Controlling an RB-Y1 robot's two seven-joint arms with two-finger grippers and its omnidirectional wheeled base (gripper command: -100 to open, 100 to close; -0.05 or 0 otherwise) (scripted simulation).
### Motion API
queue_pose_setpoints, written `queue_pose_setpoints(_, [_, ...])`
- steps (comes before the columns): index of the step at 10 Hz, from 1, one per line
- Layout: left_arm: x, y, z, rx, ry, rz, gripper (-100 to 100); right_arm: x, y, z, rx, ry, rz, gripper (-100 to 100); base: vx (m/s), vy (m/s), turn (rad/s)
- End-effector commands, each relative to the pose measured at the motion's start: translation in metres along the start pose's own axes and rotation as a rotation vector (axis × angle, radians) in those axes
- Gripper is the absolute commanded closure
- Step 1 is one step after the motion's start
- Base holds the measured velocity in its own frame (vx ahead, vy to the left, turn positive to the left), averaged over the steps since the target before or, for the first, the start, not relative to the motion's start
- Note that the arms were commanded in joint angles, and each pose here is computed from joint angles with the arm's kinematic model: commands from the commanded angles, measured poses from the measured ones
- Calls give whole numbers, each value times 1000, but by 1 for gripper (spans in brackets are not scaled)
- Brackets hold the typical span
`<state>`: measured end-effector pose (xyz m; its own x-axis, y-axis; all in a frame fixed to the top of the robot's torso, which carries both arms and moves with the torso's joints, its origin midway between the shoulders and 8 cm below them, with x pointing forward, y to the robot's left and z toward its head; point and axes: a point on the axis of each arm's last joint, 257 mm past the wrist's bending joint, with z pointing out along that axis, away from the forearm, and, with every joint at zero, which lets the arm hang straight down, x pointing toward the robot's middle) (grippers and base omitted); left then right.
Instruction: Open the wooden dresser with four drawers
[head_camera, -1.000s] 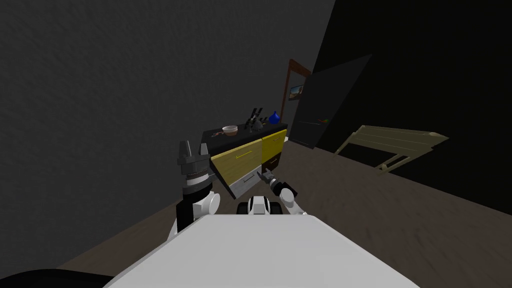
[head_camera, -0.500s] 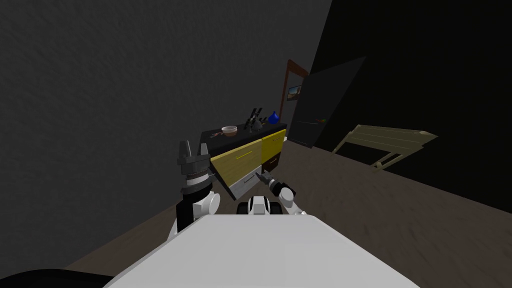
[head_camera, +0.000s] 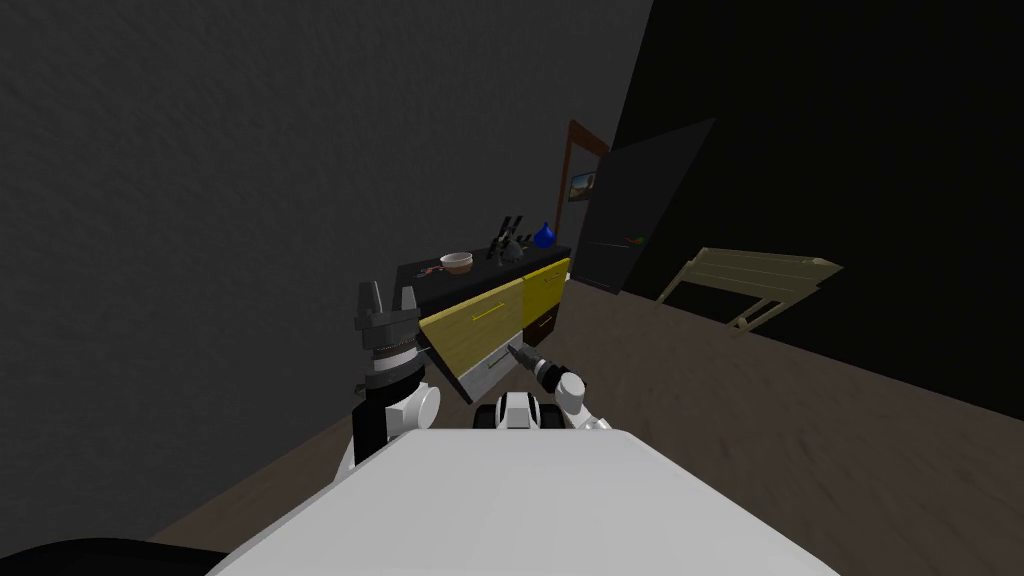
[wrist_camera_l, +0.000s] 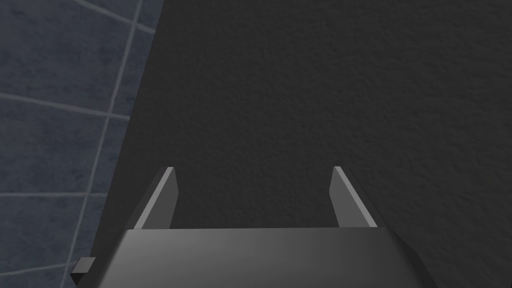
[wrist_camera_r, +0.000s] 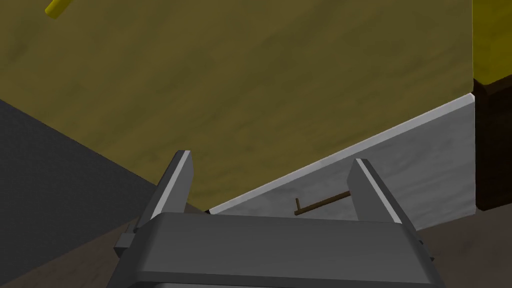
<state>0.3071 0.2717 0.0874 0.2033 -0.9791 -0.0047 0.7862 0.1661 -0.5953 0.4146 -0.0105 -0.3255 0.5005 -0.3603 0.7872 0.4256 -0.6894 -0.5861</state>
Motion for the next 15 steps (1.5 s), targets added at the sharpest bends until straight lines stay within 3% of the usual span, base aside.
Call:
queue_pose_setpoints(1, [0,0,0,0,0,0,0,-5,-12,6,45,-15,118,-100,20,54,-86])
queue_pose_setpoints(7, [0,0,0,0,0,0,0,-4,-34,16,129,-19,349,-100,12,47,-63])
queue_pose_setpoints(15, [0,0,0,0,0,0,0,13,-68,29,244,9,630,-100,9,45,-50])
